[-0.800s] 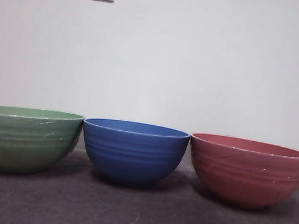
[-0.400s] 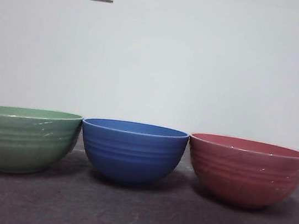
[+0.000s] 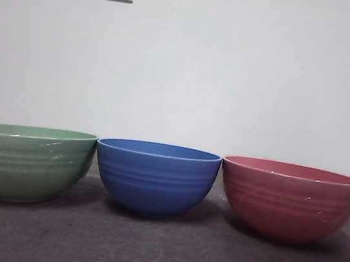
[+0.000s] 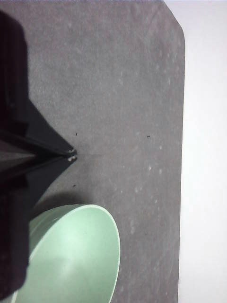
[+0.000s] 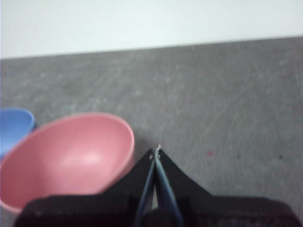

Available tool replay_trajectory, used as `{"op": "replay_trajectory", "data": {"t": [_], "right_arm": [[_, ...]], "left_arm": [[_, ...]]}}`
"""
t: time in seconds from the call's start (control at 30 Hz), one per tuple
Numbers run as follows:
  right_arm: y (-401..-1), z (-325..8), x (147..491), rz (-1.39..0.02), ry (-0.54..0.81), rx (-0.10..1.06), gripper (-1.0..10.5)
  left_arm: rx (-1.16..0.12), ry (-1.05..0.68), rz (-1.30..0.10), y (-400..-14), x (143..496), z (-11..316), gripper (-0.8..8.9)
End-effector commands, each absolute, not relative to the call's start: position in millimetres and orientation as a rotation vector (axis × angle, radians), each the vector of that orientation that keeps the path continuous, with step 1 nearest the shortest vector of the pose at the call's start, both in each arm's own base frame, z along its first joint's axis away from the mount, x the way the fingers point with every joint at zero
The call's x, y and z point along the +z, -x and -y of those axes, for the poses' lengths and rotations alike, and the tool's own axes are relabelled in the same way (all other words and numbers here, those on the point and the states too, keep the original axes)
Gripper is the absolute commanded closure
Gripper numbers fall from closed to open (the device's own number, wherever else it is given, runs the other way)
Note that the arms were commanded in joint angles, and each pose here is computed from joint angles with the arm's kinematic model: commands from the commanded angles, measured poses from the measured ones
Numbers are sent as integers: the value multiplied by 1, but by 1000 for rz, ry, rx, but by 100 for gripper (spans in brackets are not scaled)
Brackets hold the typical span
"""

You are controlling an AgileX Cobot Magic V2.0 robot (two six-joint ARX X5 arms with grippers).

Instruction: Pick up the green bowl on the top,put the green bowl on the left,pick up the red bowl in the middle,put the red bowl on the right

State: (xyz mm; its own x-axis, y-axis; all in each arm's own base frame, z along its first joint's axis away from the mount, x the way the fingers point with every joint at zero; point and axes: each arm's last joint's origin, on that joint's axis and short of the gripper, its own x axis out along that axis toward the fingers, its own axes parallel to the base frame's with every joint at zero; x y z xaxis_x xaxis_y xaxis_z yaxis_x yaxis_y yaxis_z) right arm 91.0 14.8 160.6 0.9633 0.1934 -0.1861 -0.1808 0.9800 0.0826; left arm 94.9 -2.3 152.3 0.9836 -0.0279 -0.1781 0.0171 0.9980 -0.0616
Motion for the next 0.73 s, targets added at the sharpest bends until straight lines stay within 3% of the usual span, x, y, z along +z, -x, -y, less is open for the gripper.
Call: {"op": "replay_trajectory", "data": {"t": [0.03, 0.73], "right_arm": [[-93, -15, 150, -206, -57, 191, 945], [-94, -15, 149, -212, -70, 182, 945]], "left_arm": [[-17, 65, -190, -96, 147, 2, 817], [-17, 65, -190, -96, 147, 2, 817]]}}
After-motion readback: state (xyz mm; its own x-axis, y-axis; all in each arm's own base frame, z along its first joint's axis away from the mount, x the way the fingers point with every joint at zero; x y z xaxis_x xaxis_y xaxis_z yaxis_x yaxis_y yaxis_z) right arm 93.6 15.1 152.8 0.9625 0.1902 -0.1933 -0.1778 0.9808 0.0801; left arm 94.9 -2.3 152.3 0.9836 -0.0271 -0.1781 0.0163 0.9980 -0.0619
